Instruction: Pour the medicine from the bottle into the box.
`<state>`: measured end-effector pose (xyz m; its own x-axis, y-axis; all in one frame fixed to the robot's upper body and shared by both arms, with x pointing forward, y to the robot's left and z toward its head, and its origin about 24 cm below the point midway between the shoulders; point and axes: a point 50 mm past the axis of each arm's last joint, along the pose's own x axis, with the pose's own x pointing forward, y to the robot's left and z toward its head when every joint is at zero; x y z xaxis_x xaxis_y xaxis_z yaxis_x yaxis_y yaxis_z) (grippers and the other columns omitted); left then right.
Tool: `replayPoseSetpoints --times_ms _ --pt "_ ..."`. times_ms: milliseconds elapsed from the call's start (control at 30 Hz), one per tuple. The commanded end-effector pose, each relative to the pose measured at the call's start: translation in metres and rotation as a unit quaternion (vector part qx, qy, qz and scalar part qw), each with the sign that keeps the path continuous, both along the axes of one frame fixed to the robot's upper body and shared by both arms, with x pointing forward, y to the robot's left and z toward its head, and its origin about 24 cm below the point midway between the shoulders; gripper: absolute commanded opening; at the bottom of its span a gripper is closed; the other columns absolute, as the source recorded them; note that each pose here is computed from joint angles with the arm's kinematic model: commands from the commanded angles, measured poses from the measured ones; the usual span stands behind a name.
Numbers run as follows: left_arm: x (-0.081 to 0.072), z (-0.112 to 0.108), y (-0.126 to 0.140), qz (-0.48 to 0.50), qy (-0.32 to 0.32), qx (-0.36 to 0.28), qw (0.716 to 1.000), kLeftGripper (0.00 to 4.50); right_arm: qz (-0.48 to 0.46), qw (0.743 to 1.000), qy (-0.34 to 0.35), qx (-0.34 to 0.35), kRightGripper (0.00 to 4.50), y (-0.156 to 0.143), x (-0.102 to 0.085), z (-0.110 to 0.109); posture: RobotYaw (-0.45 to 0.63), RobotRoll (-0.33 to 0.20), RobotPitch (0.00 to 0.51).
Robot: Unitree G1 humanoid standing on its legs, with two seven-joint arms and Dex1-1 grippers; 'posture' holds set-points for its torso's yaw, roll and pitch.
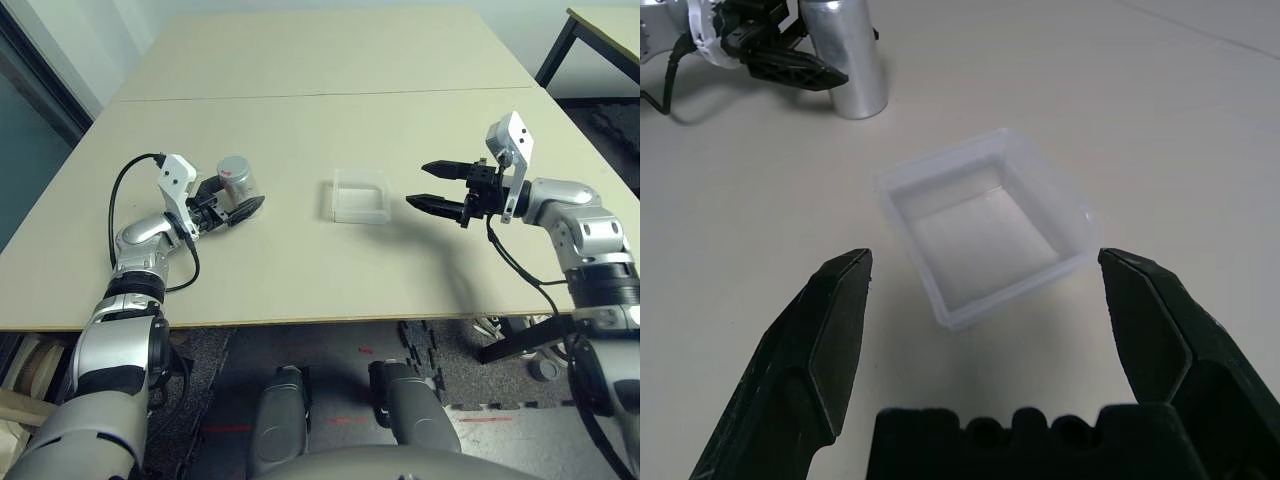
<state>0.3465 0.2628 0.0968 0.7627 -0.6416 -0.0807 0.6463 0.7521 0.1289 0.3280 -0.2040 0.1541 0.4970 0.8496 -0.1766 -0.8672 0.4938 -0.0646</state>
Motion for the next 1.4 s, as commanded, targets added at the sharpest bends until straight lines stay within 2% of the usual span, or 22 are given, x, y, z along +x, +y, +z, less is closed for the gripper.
replayPoseSetpoints --times_ms 33,233,333,467,633,767,900,1167,1400 --pt "0.002 -0.002 -0.002 0.002 0.007 0.0 1.0 4.49 -0.004 1.0 -0.013 0.004 4.5 -0.001 -0.002 0.008 -0.22 0.0 0.113" --pt "0.004 -0.003 -0.005 0.009 0.015 -0.01 1.0 4.49 -0.003 1.0 -0.014 0.007 4.5 0.004 -0.001 0.01 -0.22 0.0 0.11" --pt "0.005 -0.007 -0.009 0.009 0.024 -0.008 1.0 3.96 0.003 1.0 -0.009 0.007 4.5 0.007 -0.002 0.008 -0.21 0.0 0.108" --pt "0.007 -0.006 -0.011 0.006 0.023 -0.012 1.0 2.54 0.007 1.0 -0.008 0.007 4.5 0.008 -0.001 0.009 -0.21 0.0 0.108" --pt "0.008 -0.001 -0.013 -0.017 0.021 -0.011 1.0 2.54 0.01 1.0 -0.008 0.007 4.5 0.01 0.001 0.012 -0.2 0.0 0.101" --pt "0.007 0.007 -0.016 -0.068 0.026 -0.007 0.997 2.54 0.032 0.998 0.036 -0.029 4.5 0.015 -0.001 0.009 -0.19 0.0 0.103" --pt "0.006 0.018 -0.021 -0.145 0.035 0.003 0.989 2.54 0.09 0.994 0.051 -0.028 4.5 0.037 -0.003 0.018 -0.15 0.0 0.107" --pt "0.0 0.035 -0.037 -0.261 0.035 0.021 0.964 2.54 0.148 0.988 0.032 -0.003 4.5 0.093 0.01 0.038 -0.08 0.0 0.11" --pt "-0.004 0.044 -0.051 -0.301 0.028 0.033 0.953 2.54 0.179 0.984 0.014 0.008 4.5 0.134 0.015 0.048 -0.05 0.0 0.108"
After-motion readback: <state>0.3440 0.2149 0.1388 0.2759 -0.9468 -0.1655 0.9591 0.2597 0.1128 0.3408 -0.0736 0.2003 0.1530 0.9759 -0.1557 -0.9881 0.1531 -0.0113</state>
